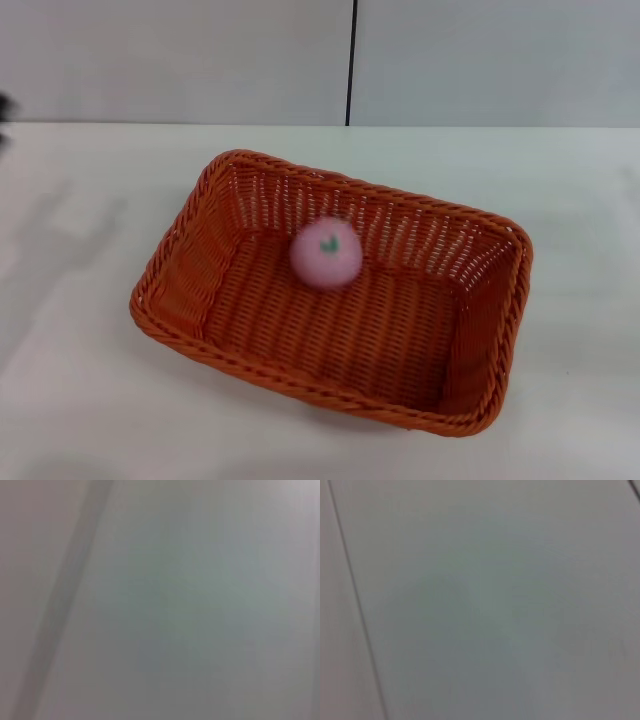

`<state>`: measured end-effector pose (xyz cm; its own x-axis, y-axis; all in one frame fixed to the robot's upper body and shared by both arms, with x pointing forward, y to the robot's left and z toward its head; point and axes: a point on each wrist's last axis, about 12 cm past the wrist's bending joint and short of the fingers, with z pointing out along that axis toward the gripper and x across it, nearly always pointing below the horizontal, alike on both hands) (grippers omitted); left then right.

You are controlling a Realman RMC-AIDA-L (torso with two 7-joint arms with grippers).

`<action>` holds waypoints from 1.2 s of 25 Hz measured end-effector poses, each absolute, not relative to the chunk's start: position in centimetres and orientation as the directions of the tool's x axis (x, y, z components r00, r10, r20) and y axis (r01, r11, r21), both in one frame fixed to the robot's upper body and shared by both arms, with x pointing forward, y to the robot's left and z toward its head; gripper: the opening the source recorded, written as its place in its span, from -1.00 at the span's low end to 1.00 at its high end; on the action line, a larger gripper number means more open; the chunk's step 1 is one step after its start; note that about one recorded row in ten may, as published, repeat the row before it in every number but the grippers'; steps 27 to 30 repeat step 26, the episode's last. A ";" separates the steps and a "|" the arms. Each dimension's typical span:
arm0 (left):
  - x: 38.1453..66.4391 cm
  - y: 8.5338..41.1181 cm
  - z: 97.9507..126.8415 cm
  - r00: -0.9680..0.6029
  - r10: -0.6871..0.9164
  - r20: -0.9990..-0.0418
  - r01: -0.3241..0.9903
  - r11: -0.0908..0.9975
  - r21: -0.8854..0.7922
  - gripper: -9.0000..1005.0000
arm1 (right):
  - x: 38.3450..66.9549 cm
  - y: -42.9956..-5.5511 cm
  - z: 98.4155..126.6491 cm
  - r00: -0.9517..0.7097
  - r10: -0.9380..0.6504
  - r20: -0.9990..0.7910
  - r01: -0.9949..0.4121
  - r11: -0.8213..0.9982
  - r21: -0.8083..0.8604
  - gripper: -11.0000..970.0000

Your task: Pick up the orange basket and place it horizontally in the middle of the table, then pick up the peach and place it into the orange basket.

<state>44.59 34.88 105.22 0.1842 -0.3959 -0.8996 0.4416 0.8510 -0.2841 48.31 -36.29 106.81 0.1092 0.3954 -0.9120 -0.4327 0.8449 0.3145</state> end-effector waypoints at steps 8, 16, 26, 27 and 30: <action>41.9 35.9 104.0 0.397 -0.359 -0.845 0.102 0.932 -0.348 0.63 | 48.0 -37.0 106.4 0.188 0.404 -0.895 -0.330 0.884 0.330 -0.09; 42.3 36.0 103.9 0.436 -0.340 -0.833 0.015 0.929 -0.371 0.63 | 48.2 -37.2 106.0 0.232 0.406 -0.884 -0.251 0.903 0.349 -0.09; 44.4 34.9 104.2 0.419 -0.372 -0.828 0.055 0.921 -0.386 0.63 | 48.6 -37.6 106.2 0.253 0.401 -0.881 -0.213 0.911 0.354 -0.09; 44.4 34.9 104.2 0.419 -0.372 -0.828 0.055 0.921 -0.386 0.63 | 48.6 -37.6 106.2 0.253 0.401 -0.881 -0.213 0.911 0.354 -0.09; 44.4 34.9 104.2 0.419 -0.372 -0.828 0.055 0.921 -0.386 0.63 | 48.6 -37.6 106.2 0.253 0.401 -0.881 -0.213 0.911 0.354 -0.09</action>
